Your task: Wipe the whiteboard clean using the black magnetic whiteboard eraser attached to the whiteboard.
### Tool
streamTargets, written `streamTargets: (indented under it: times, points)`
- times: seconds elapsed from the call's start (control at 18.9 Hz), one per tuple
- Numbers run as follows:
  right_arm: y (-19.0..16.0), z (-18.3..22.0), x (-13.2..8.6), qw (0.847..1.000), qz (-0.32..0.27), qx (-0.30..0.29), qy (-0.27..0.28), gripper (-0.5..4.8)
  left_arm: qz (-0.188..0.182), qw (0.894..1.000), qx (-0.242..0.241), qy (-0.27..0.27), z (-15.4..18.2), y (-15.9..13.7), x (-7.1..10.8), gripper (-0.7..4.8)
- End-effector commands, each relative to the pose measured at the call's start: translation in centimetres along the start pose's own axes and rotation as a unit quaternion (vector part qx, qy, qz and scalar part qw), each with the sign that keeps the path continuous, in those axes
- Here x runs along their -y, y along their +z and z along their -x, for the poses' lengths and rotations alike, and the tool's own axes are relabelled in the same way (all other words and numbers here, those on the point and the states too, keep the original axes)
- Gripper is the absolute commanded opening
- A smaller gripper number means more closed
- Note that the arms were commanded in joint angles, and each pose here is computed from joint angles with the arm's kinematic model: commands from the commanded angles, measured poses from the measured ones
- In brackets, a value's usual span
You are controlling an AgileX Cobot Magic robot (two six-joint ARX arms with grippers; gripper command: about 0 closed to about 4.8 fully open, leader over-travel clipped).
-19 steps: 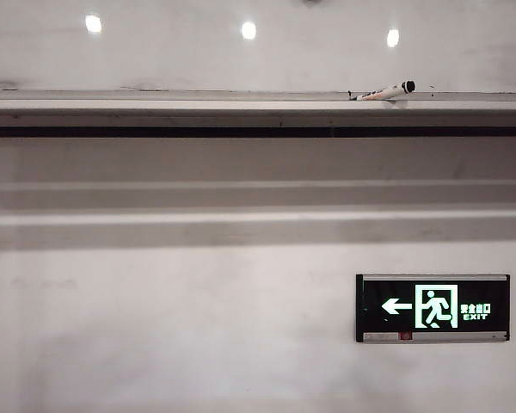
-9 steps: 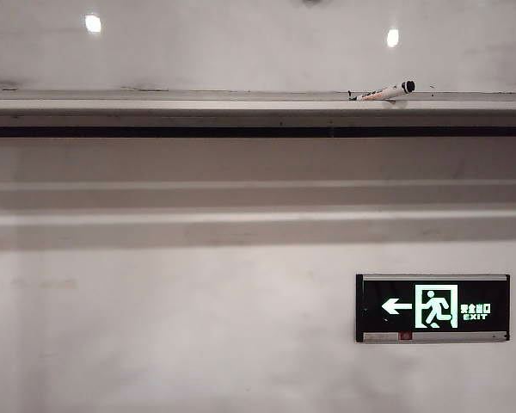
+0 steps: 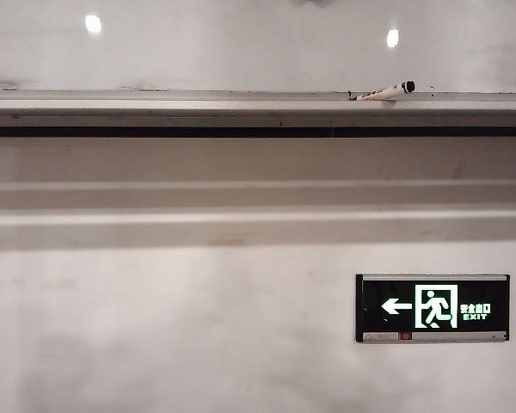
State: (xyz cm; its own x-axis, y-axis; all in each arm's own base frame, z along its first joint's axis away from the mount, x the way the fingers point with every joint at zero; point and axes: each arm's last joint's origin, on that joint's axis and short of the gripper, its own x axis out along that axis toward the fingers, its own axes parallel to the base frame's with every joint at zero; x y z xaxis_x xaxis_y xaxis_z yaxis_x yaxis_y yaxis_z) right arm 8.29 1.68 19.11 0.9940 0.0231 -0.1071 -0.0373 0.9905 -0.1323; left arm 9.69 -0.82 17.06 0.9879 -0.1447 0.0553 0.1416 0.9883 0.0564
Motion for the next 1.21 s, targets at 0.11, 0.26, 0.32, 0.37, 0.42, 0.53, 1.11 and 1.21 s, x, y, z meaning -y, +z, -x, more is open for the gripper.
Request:
streamTargets:
  times: [0.11, 0.26, 0.32, 0.37, 0.42, 0.53, 1.11, 1.21]
  points:
    - [-0.8, -0.7, 0.6, 0.998, -0.021, 0.032, -0.053, 0.54, -0.001, 1.0, 0.007, -0.001, 0.0, 0.1, 0.0, -0.05]
    - [-1.6, -1.4, 0.7, 0.994, -0.054, 0.077, -0.05, 0.54, -0.001, 1.0, 0.007, -0.001, 0.0, 0.1, 0.0, -0.05]
    - [-1.8, -1.5, 0.7, 0.993, -0.056, 0.087, -0.053, 0.54, -0.001, 1.0, 0.007, -0.002, 0.0, 0.1, 0.0, -0.05]
    - [-1.8, -1.5, 0.7, 0.993, -0.059, 0.084, -0.055, 0.54, -0.001, 1.0, 0.007, -0.001, 0.0, 0.1, 0.0, -0.05]
    - [-1.9, -1.5, 0.8, 0.993, -0.059, 0.082, -0.058, 0.54, -0.001, 1.0, 0.007, -0.002, 0.0, 0.1, 0.0, -0.05]
    - [-1.9, -1.5, 0.8, 0.993, -0.058, 0.08, -0.06, 0.54, -0.001, 1.0, 0.007, -0.002, 0.0, 0.1, 0.0, -0.05]
    - [-1.9, -1.5, 0.8, 0.993, -0.058, 0.08, -0.06, 0.54, -0.001, 1.0, 0.007, -0.001, 0.0, 0.1, 0.0, -0.05]
    - [-1.9, -1.5, 0.8, 0.993, -0.058, 0.08, -0.06, 0.54, -0.001, 1.0, 0.007, -0.001, 0.0, 0.1, 0.0, -0.05]
